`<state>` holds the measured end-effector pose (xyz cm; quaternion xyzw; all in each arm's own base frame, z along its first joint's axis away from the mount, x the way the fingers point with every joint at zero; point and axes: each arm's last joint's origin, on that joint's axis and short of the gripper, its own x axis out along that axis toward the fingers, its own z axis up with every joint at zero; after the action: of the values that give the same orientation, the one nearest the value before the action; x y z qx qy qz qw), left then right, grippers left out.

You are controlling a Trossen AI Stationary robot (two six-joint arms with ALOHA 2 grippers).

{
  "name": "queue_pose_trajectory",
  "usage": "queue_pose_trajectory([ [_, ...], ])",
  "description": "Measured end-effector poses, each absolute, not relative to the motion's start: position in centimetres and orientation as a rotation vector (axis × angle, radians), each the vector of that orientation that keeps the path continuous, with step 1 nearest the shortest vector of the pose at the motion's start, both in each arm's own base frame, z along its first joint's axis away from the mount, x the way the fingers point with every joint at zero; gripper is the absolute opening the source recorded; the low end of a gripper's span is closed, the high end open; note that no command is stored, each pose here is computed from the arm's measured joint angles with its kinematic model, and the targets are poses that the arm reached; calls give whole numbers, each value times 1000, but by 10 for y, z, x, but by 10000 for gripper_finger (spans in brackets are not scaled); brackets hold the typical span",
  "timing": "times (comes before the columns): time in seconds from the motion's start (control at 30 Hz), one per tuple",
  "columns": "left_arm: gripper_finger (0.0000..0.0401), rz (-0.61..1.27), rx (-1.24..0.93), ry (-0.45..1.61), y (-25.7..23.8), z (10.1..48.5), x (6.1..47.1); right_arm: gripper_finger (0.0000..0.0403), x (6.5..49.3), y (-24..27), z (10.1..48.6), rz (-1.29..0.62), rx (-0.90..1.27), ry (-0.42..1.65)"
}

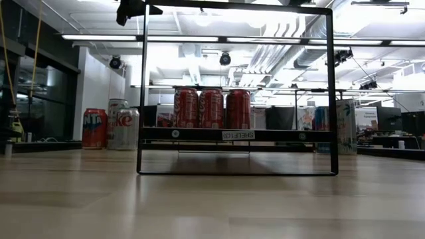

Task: Place canned beverage on shelf
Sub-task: Put the black soda can on the shelf

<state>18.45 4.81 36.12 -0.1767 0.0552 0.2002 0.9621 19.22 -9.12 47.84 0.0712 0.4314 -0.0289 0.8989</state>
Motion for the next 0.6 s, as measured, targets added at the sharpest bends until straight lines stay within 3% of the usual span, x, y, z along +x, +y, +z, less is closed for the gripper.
queue_pose_trajectory([
  [0.2, 239, 434, -372, 103, 49, 361, 184, 394, 176, -83, 471, -92, 140, 782],
  [0.47, 239, 438, -389, 99, 49, 361, 184, 394, 175, -83, 361, -226, 412, 678],
  [0.6, 239, 439, -389, 99, 49, 361, 184, 394, 175, -82, 331, -284, 591, 611],
])
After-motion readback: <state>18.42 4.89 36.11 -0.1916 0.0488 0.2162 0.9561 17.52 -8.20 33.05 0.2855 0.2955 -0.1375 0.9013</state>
